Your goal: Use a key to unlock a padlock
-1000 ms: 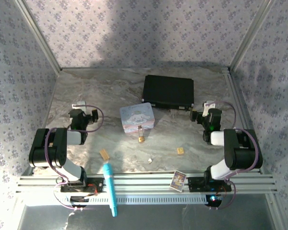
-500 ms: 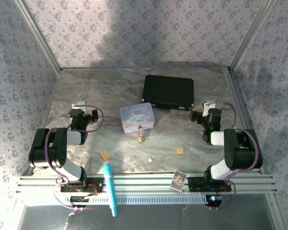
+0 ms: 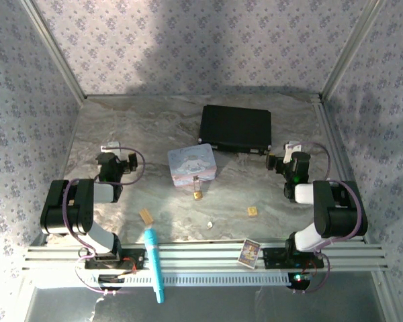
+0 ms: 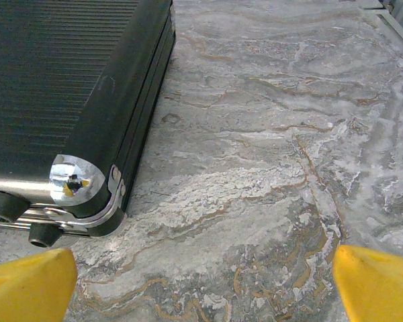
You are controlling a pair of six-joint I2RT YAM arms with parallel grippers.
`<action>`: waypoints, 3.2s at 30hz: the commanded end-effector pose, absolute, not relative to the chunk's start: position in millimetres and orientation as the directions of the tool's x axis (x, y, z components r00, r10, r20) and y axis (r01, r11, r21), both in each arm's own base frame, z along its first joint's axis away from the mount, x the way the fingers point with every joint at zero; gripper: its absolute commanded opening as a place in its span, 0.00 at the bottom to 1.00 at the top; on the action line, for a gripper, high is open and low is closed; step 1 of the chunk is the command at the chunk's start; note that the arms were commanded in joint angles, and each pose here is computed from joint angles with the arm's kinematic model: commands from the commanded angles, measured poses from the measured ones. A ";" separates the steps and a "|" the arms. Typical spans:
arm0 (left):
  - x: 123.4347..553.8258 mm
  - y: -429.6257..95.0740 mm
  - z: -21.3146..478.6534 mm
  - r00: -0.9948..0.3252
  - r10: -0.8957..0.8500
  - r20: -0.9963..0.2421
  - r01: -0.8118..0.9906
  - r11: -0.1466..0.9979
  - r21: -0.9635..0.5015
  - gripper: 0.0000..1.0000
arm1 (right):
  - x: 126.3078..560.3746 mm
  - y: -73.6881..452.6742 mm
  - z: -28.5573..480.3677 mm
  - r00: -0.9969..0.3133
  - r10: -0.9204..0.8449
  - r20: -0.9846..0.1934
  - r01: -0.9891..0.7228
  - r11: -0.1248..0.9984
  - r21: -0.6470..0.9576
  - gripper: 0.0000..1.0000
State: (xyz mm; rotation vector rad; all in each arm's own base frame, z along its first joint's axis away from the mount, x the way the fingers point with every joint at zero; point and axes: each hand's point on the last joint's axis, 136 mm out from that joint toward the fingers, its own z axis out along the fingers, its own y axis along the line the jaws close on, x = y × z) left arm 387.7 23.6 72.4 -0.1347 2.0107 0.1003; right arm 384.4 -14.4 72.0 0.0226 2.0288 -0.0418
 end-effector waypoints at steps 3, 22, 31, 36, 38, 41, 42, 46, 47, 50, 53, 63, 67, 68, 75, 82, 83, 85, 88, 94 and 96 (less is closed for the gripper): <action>395.6 24.5 90.2 -0.369 -0.046 -0.928 -0.145 0.989 0.009 1.00 | 390.7 -15.5 80.1 -0.423 -0.017 -0.906 0.026 0.999 -0.031 0.99; 369.4 14.7 157.0 -0.302 -0.092 -0.949 -0.145 0.988 -0.049 1.00 | 374.2 -7.8 135.0 -0.373 -0.008 -0.928 0.001 1.000 -0.009 0.99; 329.2 -11.0 194.2 -0.321 -0.646 -0.693 -0.235 0.763 -0.602 1.00 | 333.8 -14.0 172.8 -0.490 0.392 -0.778 0.227 0.920 0.321 0.99; 301.5 -53.4 171.0 -0.511 -0.670 -0.538 -0.225 0.709 -0.669 1.00 | 317.1 29.3 170.3 -0.577 0.423 -0.699 0.082 0.881 0.466 0.99; 287.3 -71.7 162.3 -0.590 -0.620 -0.517 -0.232 0.744 -0.627 1.00 | 307.0 46.9 163.9 -0.638 0.413 -0.650 0.064 0.869 0.490 0.99; 267.0 -105.8 153.6 -0.694 -0.511 -0.507 -0.183 0.806 -0.563 1.00 | 289.6 83.9 156.5 -0.739 0.319 -0.594 -0.016 0.873 0.488 0.99; 260.7 -119.4 150.2 -0.724 -0.482 -0.494 -0.159 0.813 -0.561 0.99 | 282.5 95.8 152.6 -0.765 0.278 -0.581 -0.034 0.884 0.467 0.99; 237.8 -161.4 137.3 -0.807 -0.389 -0.443 -0.098 0.829 -0.551 0.99 | 249.2 143.4 134.7 -0.835 0.106 -0.540 -0.137 0.910 0.391 0.99; 232.3 -169.4 135.6 -0.819 -0.372 -0.437 -0.089 0.835 -0.543 0.98 | 240.3 153.2 129.3 -0.845 0.077 -0.529 -0.147 0.918 0.369 0.99; 218.8 -191.7 131.0 -0.845 -0.325 -0.424 -0.059 0.846 -0.530 0.98 | 215.4 177.2 116.7 -0.856 0.008 -0.518 -0.183 0.931 0.317 0.97; 206.6 -208.6 125.6 -0.870 -0.303 -0.390 -0.054 0.843 -0.535 0.96 | 191.5 200.1 103.6 -0.870 -0.031 -0.492 -0.207 0.929 0.307 0.91; 193.5 -221.2 114.5 -0.867 -0.349 -0.355 -0.089 0.810 -0.580 0.89 | 141.2 264.8 67.7 -0.901 -0.108 -0.421 -0.241 0.930 0.278 0.62; 190.2 -219.2 108.0 -0.869 -0.354 -0.345 -0.103 0.812 -0.574 0.87 | 135.0 278.8 60.2 -0.897 -0.125 -0.423 -0.244 0.939 0.241 0.57; 189.1 -219.2 107.3 -0.870 -0.355 -0.342 -0.104 0.811 -0.576 0.87 | 133.1 283.0 57.4 -0.899 -0.128 -0.419 -0.246 0.938 0.242 0.55; 186.9 -211.4 104.3 -0.862 -0.369 -0.347 -0.118 0.813 -0.570 0.86 | 124.5 295.8 45.1 -0.904 -0.165 -0.395 -0.252 0.951 0.181 0.48; 185.4 -208.0 97.8 -0.858 -0.387 -0.338 -0.138 0.807 -0.575 0.86 | 119.7 284.4 32.9 -0.915 -0.176 -0.363 -0.224 0.970 0.095 0.43; 185.5 -207.9 97.8 -0.857 -0.389 -0.337 -0.139 0.805 -0.576 0.86 | 119.2 282.3 33.2 -0.914 -0.178 -0.365 -0.221 0.972 0.079 0.43; 185.5 -208.0 98.8 -0.856 -0.391 -0.339 -0.138 0.804 -0.579 0.86 | 116.7 277.9 30.4 -0.916 -0.186 -0.355 -0.218 0.975 0.053 0.42; 185.6 -206.3 97.5 -0.853 -0.394 -0.342 -0.141 0.805 -0.577 0.86 | 114.5 276.4 23.5 -0.922 -0.190 -0.338 -0.217 0.975 0.043 0.40; 184.7 -204.7 95.0 -0.852 -0.399 -0.340 -0.147 0.804 -0.576 0.86 | 112.9 280.0 19.4 -0.923 -0.190 -0.334 -0.219 0.974 0.051 0.34; 184.8 -203.4 94.3 -0.849 -0.405 -0.340 -0.151 0.802 -0.577 0.86 | 113.3 281.8 16.3 -0.923 -0.193 -0.333 -0.225 0.973 0.058 0.33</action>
